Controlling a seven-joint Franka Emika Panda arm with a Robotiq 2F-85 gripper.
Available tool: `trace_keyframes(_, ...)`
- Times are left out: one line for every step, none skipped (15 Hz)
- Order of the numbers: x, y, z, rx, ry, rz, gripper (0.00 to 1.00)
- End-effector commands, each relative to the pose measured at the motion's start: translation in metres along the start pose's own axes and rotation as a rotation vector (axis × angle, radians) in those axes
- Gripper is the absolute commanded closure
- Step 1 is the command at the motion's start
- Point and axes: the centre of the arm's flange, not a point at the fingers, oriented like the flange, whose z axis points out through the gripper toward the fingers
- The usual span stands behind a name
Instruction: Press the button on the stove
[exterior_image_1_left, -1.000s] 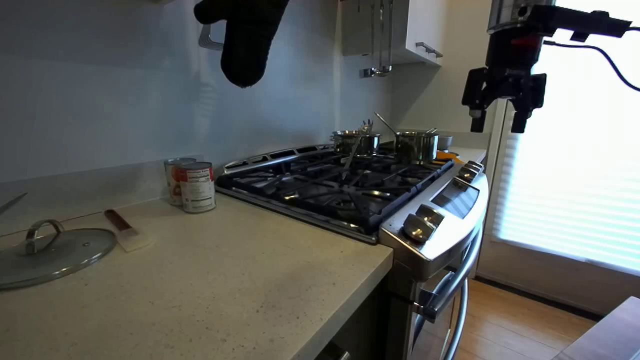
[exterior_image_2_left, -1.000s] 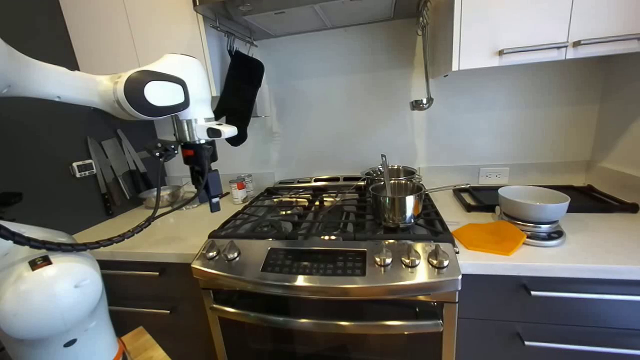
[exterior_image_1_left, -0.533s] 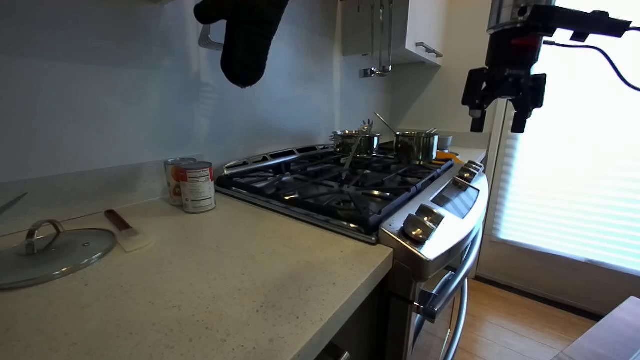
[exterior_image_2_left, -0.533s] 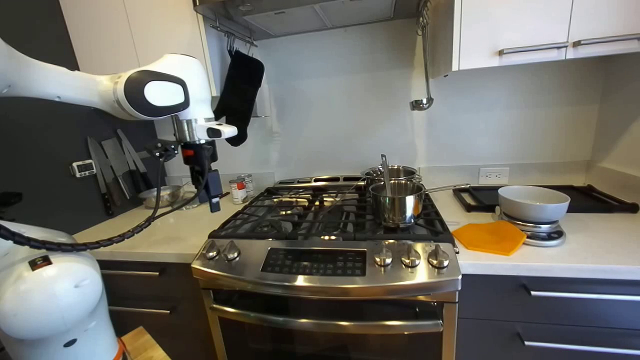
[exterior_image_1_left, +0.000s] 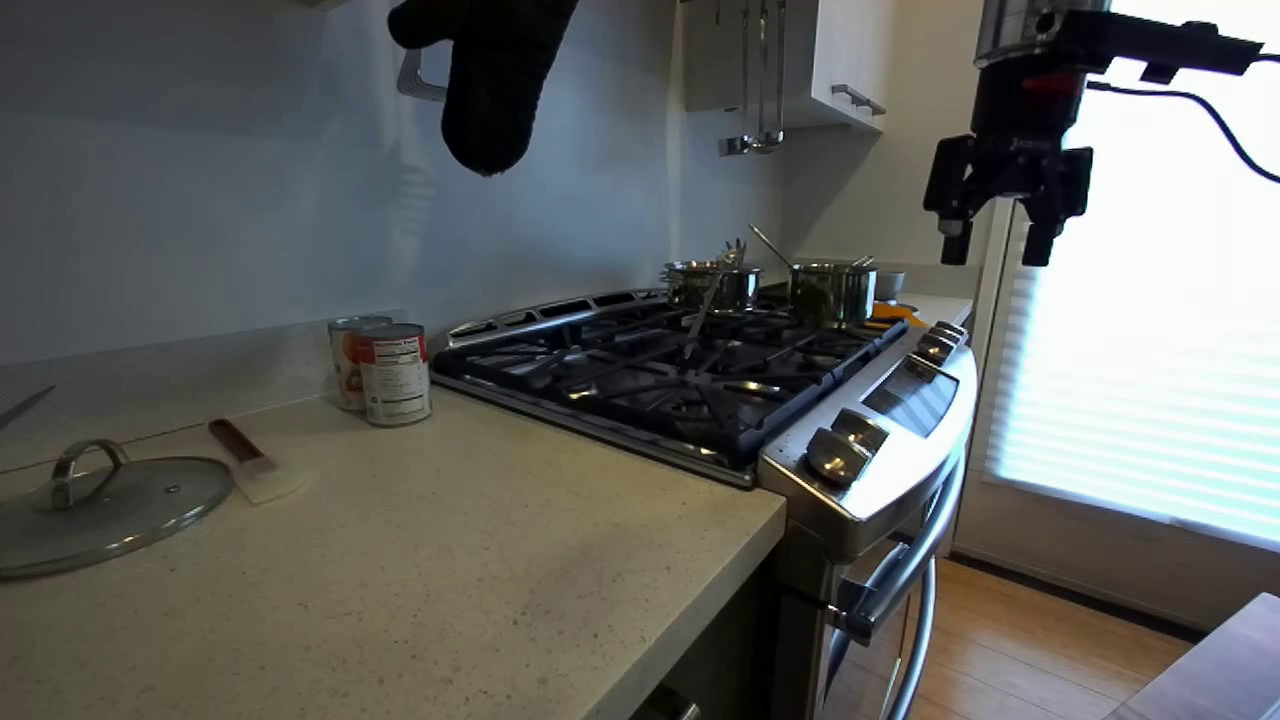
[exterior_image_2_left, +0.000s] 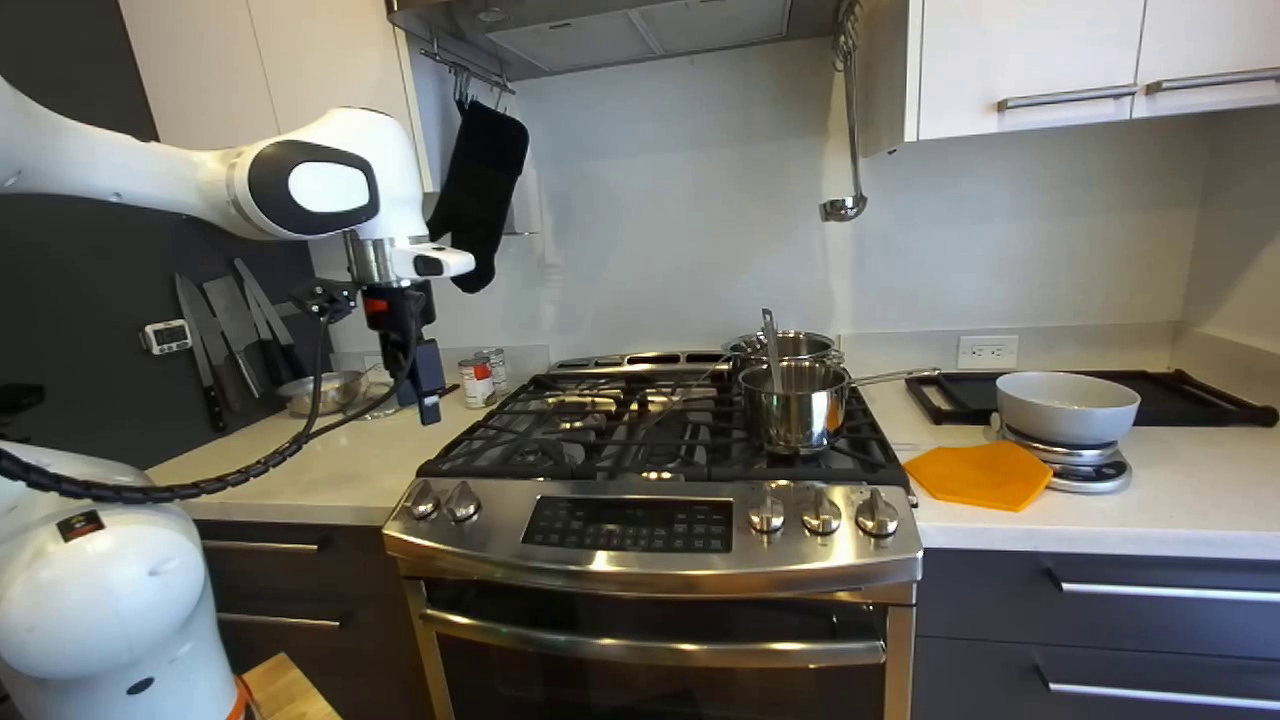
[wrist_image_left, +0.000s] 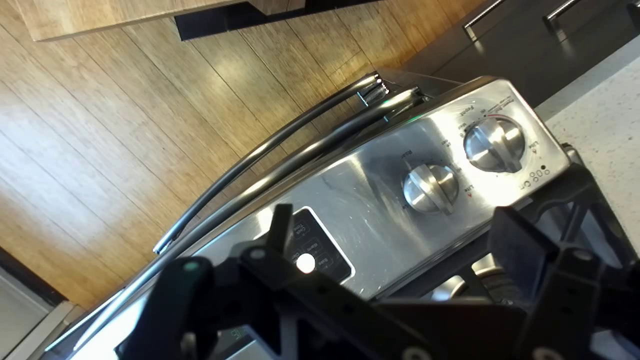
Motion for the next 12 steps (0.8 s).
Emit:
trace_keyframes(0.0,0.0,0.0,0.0,0.0,0.0,0.0)
trace_keyframes(0.006,-0.001,0.002,0.007,0.021,0.056,0.0)
trace_keyframes(0.013,-0.001,0.005,0.022,0.065,0.101,0.0)
trace_keyframes(0.02,0.002,0.006,0.025,0.103,0.146,0.0)
trace_keyframes(0.029,0.008,0.006,0.03,0.155,0.192,0.0)
trace_keyframes(0.036,0.012,0.006,0.032,0.189,0.237,0.0)
trace_keyframes(0.043,0.02,0.004,0.026,0.219,0.288,0.0)
trace_keyframes(0.049,0.028,0.006,0.018,0.246,0.337,0.0)
trace_keyframes(0.055,0.038,0.009,0.009,0.273,0.386,0.0)
trace_keyframes(0.059,0.048,0.013,0.004,0.292,0.436,0.0)
trace_keyframes(0.064,0.058,0.017,-0.008,0.31,0.486,0.0)
trace_keyframes(0.07,0.069,0.019,-0.015,0.316,0.517,0.0)
